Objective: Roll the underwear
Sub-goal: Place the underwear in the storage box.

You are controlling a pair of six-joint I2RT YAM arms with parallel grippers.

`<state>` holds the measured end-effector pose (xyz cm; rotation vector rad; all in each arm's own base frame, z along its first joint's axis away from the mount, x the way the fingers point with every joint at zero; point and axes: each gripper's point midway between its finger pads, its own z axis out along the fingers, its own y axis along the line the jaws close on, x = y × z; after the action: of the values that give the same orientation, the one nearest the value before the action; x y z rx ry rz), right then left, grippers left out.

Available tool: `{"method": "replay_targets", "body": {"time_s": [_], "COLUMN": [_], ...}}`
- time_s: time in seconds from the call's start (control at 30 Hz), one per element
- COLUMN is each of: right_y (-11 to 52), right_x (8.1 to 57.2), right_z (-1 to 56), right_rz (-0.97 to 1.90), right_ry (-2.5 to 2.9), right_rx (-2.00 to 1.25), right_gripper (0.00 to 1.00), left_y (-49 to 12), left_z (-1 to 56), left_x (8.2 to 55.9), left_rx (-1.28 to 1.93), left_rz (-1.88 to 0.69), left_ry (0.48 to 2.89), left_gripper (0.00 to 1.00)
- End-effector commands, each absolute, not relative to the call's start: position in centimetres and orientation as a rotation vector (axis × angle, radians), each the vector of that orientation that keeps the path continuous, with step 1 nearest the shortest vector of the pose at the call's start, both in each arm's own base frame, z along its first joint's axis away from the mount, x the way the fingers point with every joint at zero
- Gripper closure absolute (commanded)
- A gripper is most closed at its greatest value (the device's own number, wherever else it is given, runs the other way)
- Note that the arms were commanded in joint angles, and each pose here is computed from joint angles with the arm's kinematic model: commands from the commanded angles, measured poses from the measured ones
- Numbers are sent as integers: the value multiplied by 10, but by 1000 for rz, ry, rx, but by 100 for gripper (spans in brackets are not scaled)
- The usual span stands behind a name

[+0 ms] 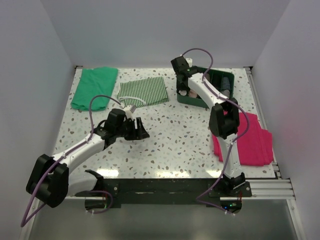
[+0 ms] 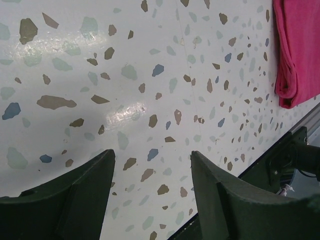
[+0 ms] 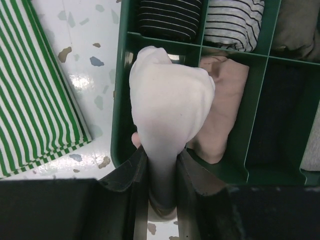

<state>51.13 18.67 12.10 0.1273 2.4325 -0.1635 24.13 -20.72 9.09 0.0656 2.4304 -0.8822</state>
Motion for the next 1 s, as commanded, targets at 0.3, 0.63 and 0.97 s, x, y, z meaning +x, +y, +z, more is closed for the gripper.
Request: {"method": "replay_targets", "body": {"time_s": [0.3, 0.63, 0.97], "right_y": [185, 185, 186], "right_x": [533, 526, 517], "right_z": [123, 89, 80], "right_rz": [-169, -188, -197], "right_ry": [2423, 2516, 2585], "right_rx": [64, -23, -125], "right_gripper": [100, 100, 100], "left_y": [-209, -208, -209], "left_z": [85, 78, 76], "left_x": [244, 243, 242], "left_rx": [111, 113, 119], "left_rz": [-881, -874, -877], "left_ry": [2428, 2452, 2458], "left_gripper": [34, 35, 35]}}
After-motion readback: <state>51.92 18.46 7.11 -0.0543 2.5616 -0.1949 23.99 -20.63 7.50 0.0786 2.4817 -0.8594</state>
